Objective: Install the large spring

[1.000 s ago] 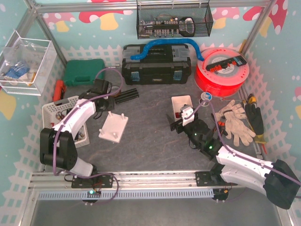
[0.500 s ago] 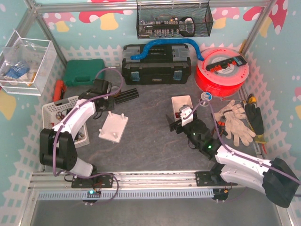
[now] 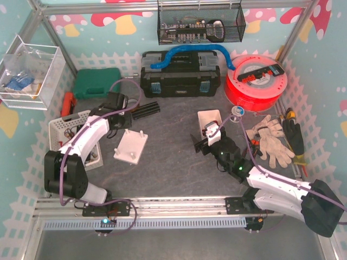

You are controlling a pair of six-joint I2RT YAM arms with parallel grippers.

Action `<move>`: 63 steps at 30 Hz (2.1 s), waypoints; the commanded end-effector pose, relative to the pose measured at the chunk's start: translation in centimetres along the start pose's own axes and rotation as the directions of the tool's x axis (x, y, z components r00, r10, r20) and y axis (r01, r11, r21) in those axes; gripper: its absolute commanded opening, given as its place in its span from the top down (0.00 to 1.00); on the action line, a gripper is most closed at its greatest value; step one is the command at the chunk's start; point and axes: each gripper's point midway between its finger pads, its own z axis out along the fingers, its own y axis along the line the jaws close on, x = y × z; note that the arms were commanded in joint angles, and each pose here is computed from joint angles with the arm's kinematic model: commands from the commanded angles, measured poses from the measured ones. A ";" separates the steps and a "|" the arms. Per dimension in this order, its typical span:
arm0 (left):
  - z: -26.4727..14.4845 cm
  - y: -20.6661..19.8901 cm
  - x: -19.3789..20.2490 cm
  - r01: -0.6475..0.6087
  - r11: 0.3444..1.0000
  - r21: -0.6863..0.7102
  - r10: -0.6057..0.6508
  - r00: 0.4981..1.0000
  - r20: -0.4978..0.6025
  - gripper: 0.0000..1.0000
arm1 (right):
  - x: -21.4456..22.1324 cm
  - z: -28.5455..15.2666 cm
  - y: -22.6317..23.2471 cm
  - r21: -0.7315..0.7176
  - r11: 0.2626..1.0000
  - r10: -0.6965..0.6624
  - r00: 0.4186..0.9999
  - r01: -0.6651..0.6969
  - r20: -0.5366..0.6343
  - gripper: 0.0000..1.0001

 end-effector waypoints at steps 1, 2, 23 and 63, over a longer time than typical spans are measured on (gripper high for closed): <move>-0.1 0.7 0.3 -0.011 1.000 -0.017 0.011 1.000 -0.001 1.00 | -1.2 0.1 0.1 -0.007 1.000 0.009 1.000 -0.009 0.020 0.01; 0.1 0.6 0.4 -0.011 1.000 -0.015 0.011 1.000 -0.007 1.00 | -1.2 0.1 0.2 -0.008 1.000 0.010 1.000 -0.010 0.021 0.01; 3.1 0.7 1.1 0.019 1.000 0.000 -0.019 0.997 -0.074 0.80 | -1.3 0.0 0.1 -0.007 1.000 0.011 1.000 -0.011 0.025 0.01; -11.3 -16.6 -3.3 -0.254 0.826 0.504 -0.105 0.808 0.580 0.01 | 4.9 4.8 -10.4 0.315 0.931 0.321 0.826 -0.185 -0.463 0.42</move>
